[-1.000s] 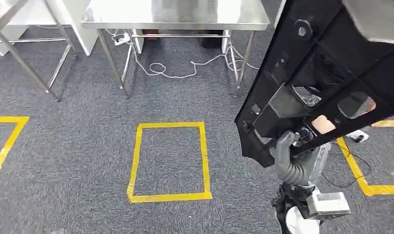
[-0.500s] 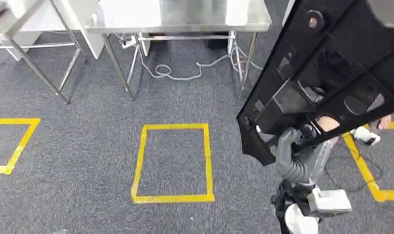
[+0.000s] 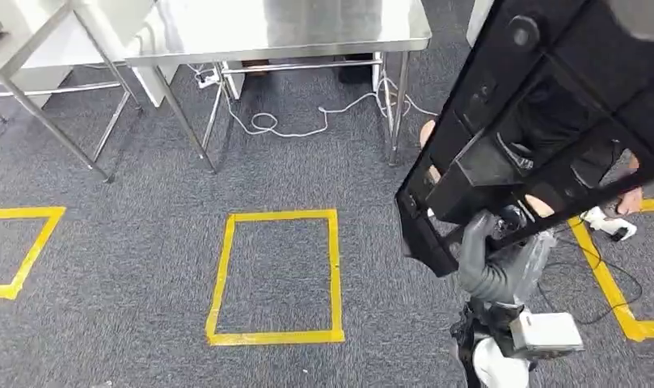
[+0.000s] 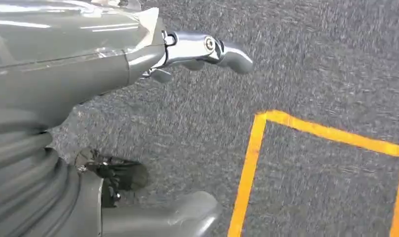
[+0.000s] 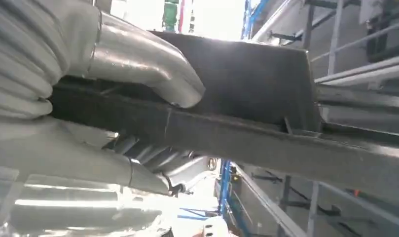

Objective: Take the parts from the cabinet and place them on the table.

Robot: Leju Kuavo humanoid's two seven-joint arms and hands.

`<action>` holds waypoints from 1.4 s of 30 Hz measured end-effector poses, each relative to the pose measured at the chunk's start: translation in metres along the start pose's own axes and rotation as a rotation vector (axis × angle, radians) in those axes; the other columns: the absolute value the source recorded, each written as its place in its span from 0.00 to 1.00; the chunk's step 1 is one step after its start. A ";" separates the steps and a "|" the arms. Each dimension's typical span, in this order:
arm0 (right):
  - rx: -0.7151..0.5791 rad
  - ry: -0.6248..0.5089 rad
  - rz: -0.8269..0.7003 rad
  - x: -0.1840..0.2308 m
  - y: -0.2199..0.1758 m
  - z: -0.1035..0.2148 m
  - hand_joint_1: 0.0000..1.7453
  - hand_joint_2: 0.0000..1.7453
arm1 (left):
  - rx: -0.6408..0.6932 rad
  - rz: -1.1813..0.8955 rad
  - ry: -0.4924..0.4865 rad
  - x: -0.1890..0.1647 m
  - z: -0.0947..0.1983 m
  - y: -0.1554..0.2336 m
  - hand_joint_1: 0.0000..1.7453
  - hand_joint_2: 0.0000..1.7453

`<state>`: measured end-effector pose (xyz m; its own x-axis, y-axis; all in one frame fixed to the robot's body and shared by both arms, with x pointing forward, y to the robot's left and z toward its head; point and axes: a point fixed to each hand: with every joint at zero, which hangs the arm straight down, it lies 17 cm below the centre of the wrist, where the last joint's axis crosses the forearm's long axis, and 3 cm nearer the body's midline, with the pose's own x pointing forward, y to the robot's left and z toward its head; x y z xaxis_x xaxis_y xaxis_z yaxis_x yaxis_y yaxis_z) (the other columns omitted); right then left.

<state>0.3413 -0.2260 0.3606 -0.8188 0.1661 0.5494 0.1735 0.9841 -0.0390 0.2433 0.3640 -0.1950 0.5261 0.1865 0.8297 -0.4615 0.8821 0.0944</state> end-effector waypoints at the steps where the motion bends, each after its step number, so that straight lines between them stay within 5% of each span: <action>1: 0.001 -0.003 0.002 0.001 0.000 -0.001 1.00 1.00 | -0.003 0.000 0.002 0.000 0.000 -0.002 0.00 1.00; 42: 0.038 0.017 -0.003 -0.014 0.009 -0.002 1.00 1.00 | -0.001 -0.083 0.051 -0.009 0.000 -0.005 0.00 1.00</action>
<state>0.3552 -0.2194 0.3547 -0.8101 0.1627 0.5633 0.1502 0.9862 -0.0688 0.2410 0.3575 -0.2031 0.5983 0.1342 0.7900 -0.4137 0.8961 0.1611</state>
